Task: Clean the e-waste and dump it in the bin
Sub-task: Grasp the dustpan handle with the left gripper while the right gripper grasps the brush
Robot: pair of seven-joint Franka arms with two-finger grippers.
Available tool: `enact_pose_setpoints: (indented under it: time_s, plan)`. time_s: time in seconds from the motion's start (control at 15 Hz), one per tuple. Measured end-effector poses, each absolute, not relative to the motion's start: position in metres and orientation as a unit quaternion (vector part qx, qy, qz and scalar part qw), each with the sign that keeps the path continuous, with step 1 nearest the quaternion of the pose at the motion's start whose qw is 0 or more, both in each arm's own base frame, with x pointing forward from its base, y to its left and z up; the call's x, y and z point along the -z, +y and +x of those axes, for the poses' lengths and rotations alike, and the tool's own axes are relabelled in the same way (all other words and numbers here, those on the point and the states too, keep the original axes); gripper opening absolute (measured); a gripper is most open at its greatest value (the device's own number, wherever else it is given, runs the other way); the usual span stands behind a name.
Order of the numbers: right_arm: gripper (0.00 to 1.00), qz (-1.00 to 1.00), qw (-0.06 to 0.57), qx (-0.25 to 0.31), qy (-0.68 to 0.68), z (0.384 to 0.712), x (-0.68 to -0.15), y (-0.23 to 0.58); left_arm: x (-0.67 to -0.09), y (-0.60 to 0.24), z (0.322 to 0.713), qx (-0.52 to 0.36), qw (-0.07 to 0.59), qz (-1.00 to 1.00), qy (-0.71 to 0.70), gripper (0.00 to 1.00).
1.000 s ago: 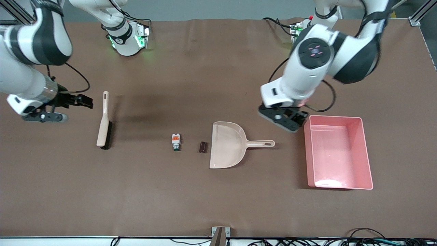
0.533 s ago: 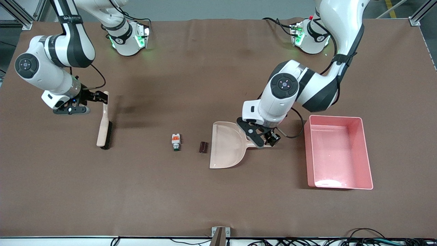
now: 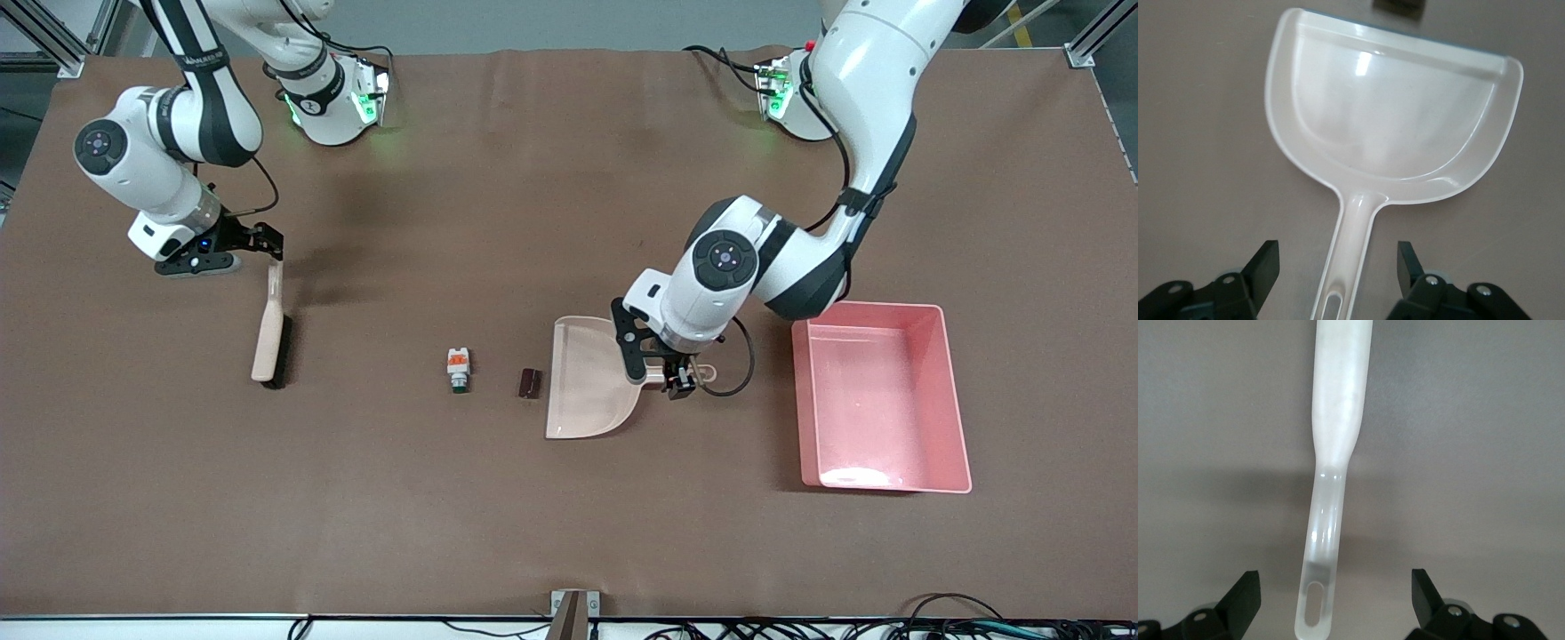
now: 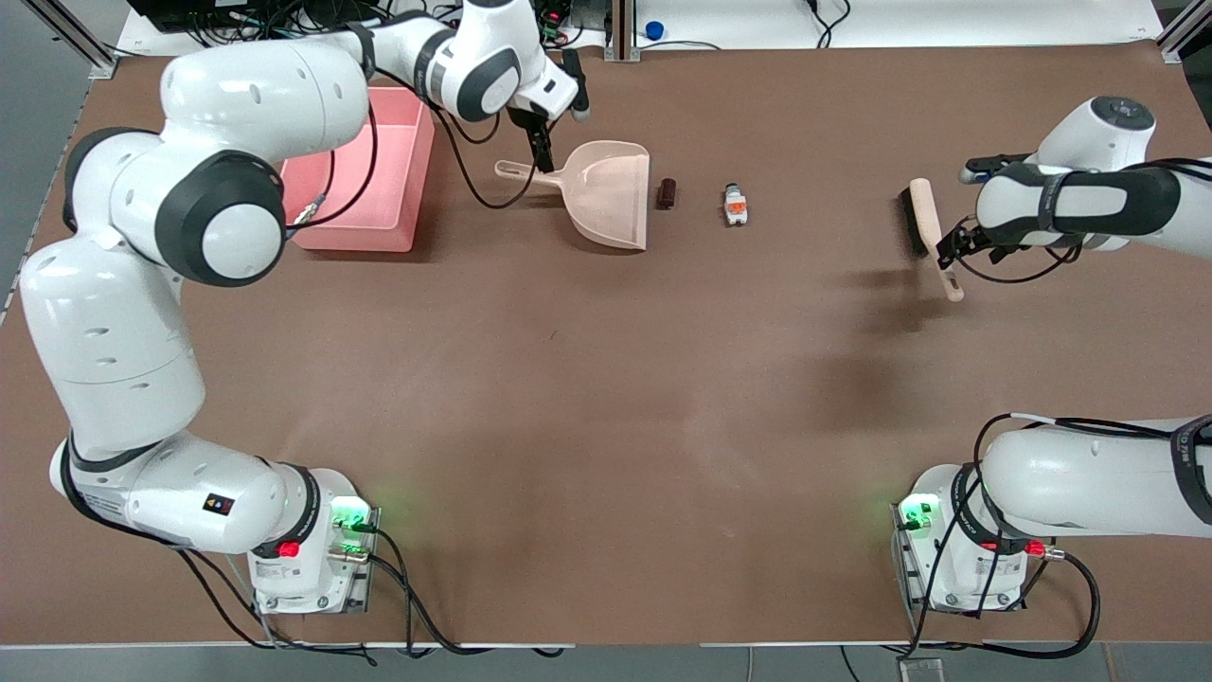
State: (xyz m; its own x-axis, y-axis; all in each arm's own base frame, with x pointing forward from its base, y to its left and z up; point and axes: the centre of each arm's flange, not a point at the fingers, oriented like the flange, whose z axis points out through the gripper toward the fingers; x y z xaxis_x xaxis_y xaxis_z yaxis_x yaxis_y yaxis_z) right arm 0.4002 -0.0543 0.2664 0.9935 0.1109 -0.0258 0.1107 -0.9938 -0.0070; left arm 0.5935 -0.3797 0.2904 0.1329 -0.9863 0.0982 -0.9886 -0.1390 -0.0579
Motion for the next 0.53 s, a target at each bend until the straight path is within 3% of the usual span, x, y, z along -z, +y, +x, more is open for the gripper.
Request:
enact_pose_setpoints:
  time_s: [0.4, 0.53]
  plan:
    - [0.96, -0.998, -0.003, 0.003, -0.057, 0.403, -0.232, -0.054, -0.254, -0.382, 0.592, -0.047, -0.004, 0.698, -0.714, 0.74]
    - [0.85, -0.998, -0.003, -0.001, -0.058, 0.402, -0.222, -0.054, -0.246, -0.382, 0.591, -0.043, -0.009, 0.692, -0.720, 0.74]
